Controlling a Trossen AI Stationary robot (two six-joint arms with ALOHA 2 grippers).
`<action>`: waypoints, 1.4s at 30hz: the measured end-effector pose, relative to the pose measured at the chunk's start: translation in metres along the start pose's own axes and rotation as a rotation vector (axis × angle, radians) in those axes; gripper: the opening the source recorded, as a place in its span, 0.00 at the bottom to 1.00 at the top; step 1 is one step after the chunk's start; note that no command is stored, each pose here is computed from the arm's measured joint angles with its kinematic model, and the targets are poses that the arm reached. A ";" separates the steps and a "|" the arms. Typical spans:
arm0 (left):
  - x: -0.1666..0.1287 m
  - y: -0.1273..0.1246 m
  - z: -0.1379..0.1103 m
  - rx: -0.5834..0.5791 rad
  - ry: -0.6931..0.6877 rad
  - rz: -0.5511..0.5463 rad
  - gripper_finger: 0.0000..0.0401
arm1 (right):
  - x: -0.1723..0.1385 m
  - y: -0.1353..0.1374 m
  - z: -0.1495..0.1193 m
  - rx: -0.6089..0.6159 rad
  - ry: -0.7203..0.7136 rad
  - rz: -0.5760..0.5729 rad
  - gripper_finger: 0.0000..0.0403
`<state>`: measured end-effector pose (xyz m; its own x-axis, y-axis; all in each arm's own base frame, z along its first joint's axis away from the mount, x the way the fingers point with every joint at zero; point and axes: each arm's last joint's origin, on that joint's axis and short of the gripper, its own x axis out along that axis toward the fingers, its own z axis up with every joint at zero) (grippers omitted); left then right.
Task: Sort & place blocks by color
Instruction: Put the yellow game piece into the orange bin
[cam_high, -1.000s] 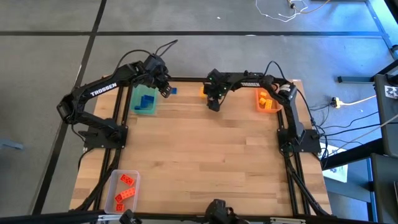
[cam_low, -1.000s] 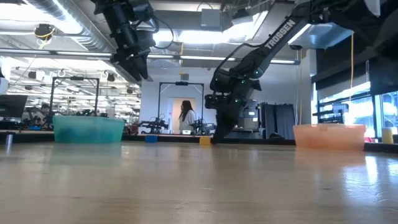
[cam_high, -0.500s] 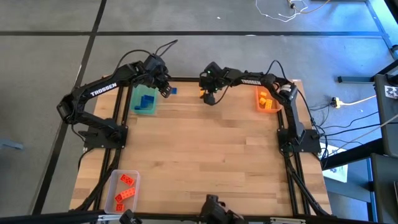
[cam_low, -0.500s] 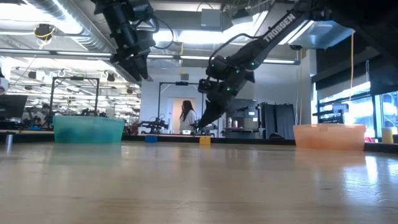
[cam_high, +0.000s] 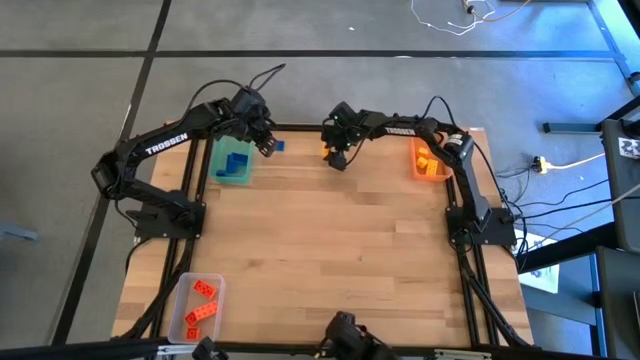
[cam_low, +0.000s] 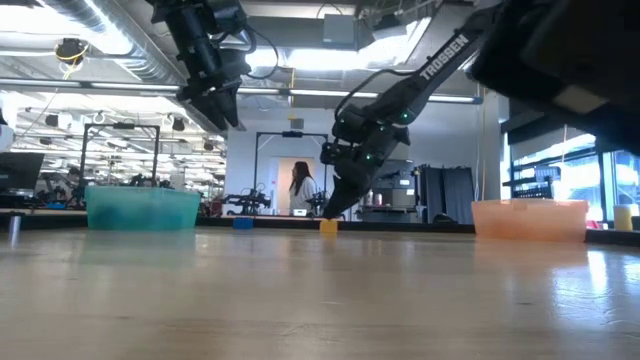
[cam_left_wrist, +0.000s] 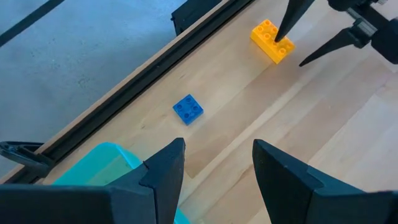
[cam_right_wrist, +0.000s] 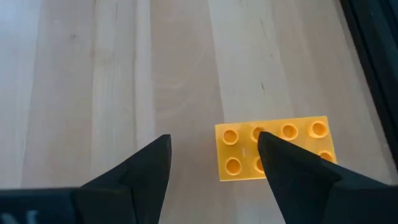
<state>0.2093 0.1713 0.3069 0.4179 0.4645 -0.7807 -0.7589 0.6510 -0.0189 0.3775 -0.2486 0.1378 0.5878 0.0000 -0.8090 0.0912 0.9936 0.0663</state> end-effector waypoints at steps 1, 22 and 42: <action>0.000 0.000 0.000 0.000 0.000 -0.002 0.45 | 0.000 0.000 0.000 0.004 0.005 0.002 0.61; 0.000 0.000 0.000 -0.023 0.003 -0.015 0.45 | -0.034 -0.001 0.005 0.205 0.380 -0.129 0.61; 0.000 0.000 0.000 0.022 0.001 -0.015 0.45 | -0.075 -0.003 0.058 0.948 0.156 -0.233 0.61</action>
<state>0.2096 0.1710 0.3070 0.4283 0.4539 -0.7814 -0.7415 0.6707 -0.0169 0.3793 -0.2582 0.2322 0.3669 -0.1011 -0.9248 0.8371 0.4695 0.2807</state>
